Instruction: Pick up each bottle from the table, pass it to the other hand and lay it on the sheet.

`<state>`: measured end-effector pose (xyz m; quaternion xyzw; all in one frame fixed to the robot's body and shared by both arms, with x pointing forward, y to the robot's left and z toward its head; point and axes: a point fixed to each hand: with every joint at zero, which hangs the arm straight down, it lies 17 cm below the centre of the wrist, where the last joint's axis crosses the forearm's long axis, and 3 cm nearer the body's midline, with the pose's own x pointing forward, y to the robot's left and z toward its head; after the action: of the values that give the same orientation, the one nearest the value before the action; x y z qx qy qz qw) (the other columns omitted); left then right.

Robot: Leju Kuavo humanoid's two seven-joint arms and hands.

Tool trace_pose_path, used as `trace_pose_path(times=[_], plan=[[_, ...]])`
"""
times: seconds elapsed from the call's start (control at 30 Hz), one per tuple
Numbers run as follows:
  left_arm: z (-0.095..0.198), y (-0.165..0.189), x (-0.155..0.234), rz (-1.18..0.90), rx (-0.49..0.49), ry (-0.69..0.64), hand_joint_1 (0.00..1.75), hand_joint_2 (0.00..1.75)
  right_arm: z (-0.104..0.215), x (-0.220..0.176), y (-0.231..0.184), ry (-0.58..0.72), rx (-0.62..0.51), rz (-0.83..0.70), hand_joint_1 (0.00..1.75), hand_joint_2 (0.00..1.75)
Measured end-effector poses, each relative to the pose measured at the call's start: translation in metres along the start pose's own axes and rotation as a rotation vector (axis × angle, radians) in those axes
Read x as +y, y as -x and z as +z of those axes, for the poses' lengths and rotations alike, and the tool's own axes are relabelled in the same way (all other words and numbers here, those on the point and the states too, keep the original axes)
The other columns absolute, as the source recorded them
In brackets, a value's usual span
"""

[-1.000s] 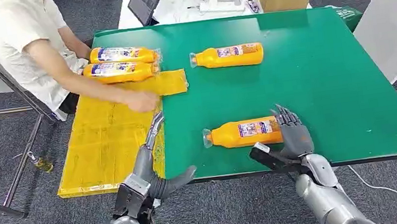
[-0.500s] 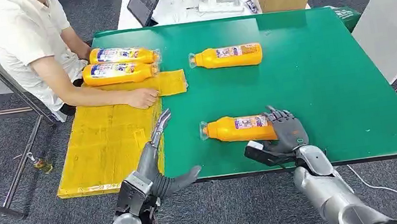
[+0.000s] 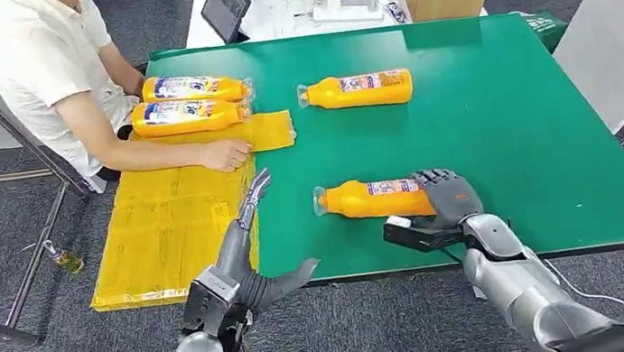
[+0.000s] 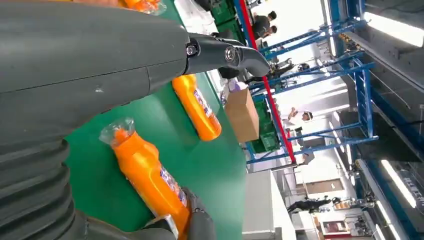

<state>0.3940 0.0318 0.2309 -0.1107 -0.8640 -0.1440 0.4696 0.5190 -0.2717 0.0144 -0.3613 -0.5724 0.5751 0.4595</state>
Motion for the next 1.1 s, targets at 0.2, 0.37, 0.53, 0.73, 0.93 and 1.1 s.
trace_pose_path(times=[0.2,0.37,0.53,0.73,0.93,1.1], plan=[[0.0,0.015,0.009,0.227,0.106,-0.092,0.0,1.75,0.003,-0.01,-0.035,0.092,-0.099,-0.359,1.75,1.75],[0.011,0.039,0.012,0.394,0.211,-0.178,0.0,1.75,0.007,-0.015,-0.064,0.155,-0.125,-0.505,1.75,1.75],[0.014,0.048,0.01,0.422,0.246,-0.194,0.0,1.75,0.01,-0.017,-0.073,0.177,-0.136,-0.534,1.75,1.75],[0.035,0.078,0.008,0.646,0.379,-0.282,0.0,1.75,0.018,-0.043,-0.09,0.315,-0.143,-0.717,1.75,1.75],[0.042,0.09,0.028,0.659,0.406,-0.39,0.0,1.75,0.023,-0.077,-0.118,0.412,-0.186,-0.808,1.75,1.75],[0.031,0.074,0.027,0.671,0.358,-0.36,0.0,1.75,0.022,-0.09,-0.15,0.436,-0.242,-0.869,1.75,1.75]])
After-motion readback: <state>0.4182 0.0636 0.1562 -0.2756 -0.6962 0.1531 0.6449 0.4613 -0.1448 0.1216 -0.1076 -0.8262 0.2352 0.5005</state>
